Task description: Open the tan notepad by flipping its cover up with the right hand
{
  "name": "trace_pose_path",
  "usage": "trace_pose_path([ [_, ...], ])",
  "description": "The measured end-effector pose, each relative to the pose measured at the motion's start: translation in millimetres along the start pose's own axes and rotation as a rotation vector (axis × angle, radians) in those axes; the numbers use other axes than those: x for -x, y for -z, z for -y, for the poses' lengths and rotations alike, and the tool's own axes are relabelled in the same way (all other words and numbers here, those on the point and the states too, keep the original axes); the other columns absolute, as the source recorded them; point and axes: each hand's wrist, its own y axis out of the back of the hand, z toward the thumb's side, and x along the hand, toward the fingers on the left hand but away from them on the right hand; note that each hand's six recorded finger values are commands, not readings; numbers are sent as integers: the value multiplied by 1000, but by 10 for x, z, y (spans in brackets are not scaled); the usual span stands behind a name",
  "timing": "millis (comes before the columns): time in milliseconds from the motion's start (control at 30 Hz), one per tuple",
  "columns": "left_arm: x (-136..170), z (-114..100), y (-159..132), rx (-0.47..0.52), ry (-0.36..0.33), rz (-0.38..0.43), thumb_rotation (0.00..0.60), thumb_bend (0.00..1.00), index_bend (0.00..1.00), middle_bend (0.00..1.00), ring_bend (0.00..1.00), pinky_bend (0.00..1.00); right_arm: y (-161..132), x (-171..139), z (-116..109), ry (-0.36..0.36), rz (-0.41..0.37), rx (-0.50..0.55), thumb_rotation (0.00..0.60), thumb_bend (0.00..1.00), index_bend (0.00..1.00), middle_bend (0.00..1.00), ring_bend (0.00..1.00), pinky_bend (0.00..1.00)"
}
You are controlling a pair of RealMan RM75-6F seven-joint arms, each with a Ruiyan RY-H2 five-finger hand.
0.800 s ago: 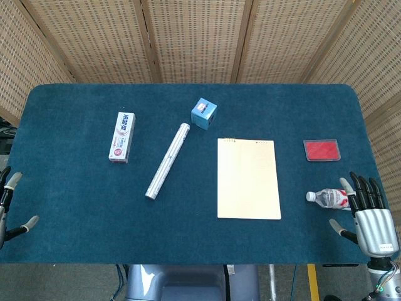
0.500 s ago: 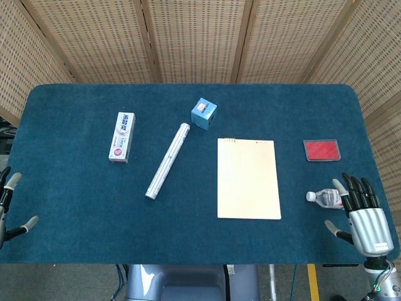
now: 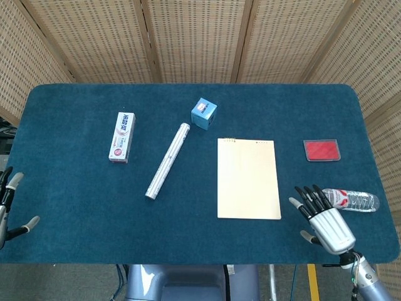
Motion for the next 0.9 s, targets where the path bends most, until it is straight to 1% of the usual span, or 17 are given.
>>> trace_pose_path([
  [100, -5, 0, 15, 1, 2, -6, 600, 0, 0, 0, 0, 0, -57, 86, 120, -21, -24, -9, 600, 252, 197, 79, 0, 41],
  [167, -14, -1, 30, 5, 4, -13, 600, 0, 0, 0, 0, 0, -104, 158, 192, -30, -38, -15, 600, 261, 200, 81, 0, 47],
  [300, -20, -1, 41, 6, 8, -17, 600, 0, 0, 0, 0, 0, -183, 278, 320, -46, -58, -37, 600, 311, 203, 85, 0, 62],
  [533, -35, 2, 44, 6, 13, -18, 600, 0, 0, 0, 0, 0, -250, 388, 477, -76, -75, -96, 600, 316, 203, 87, 0, 68],
  [667, -37, 7, 44, 7, 15, -19, 600, 0, 0, 0, 0, 0, -270, 428, 550, -92, -71, -94, 600, 351, 207, 93, 0, 78],
  [900, -37, 19, 35, 4, 20, -18, 600, 0, 0, 0, 0, 0, -303, 494, 632, -99, -66, -90, 600, 350, 210, 93, 0, 82],
])
